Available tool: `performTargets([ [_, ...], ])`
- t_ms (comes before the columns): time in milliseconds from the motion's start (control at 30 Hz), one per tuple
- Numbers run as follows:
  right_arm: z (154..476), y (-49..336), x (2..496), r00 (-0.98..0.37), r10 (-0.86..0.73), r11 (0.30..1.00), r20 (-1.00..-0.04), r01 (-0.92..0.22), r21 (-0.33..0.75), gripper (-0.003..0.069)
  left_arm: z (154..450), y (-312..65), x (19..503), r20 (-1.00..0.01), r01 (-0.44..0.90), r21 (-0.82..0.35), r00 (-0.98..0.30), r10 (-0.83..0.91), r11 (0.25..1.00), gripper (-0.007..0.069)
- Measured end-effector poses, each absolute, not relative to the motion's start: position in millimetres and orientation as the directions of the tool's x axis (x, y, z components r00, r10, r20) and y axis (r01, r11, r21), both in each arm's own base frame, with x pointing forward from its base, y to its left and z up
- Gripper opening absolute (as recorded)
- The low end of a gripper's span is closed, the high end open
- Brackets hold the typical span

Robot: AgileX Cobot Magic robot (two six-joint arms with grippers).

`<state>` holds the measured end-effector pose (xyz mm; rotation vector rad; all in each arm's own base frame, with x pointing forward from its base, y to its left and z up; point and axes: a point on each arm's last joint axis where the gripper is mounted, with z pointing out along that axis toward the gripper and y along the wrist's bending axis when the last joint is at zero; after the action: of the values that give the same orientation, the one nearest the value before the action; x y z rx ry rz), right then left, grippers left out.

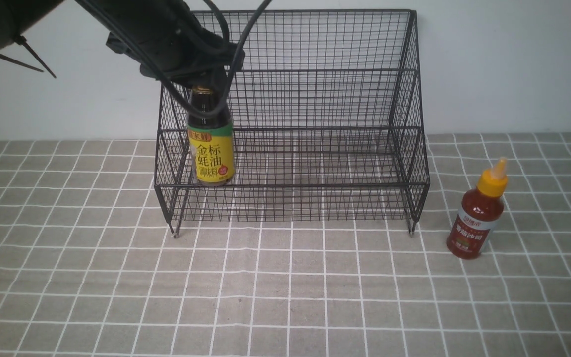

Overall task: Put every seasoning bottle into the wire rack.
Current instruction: Use the left arm to put the condiment bottle back on the shelf

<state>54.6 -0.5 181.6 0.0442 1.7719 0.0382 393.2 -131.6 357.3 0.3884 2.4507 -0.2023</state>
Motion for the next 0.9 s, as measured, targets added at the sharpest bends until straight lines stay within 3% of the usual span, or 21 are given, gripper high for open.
performTargets([
  [267, 182, -1, 55, -0.200, 0.052, 0.999, -0.978, 0.009, 0.051, -0.0015, 336, -131, 397, -0.549, 0.323, -0.032, -0.796, 0.253, 0.946, 0.0290],
  [533, 182, -1, 55, -0.200, 0.054, 0.999, -0.978, 0.009, 0.053, -0.0015, 308, -129, 396, -0.372, 0.301, -0.018, -0.887, 0.273, 0.954, 0.0290],
  [700, 182, -1, 55, -0.200, 0.054, 0.999, -0.978, 0.009, 0.053, -0.0015, 303, -128, 400, -0.355, 0.251, -0.008, -0.906, 0.232, 0.968, 0.0291],
  [867, 182, -1, 55, -0.200, 0.055, 0.998, -0.978, 0.010, 0.054, -0.0015, 301, -125, 397, -0.308, 0.245, 0.011, -0.922, 0.237, 0.969, 0.0400],
  [900, 182, -1, 55, -0.200, 0.055, 0.998, -0.978, 0.010, 0.054, -0.0015, 302, -124, 396, -0.308, 0.245, 0.015, -0.921, 0.238, 0.969, 0.0456],
])
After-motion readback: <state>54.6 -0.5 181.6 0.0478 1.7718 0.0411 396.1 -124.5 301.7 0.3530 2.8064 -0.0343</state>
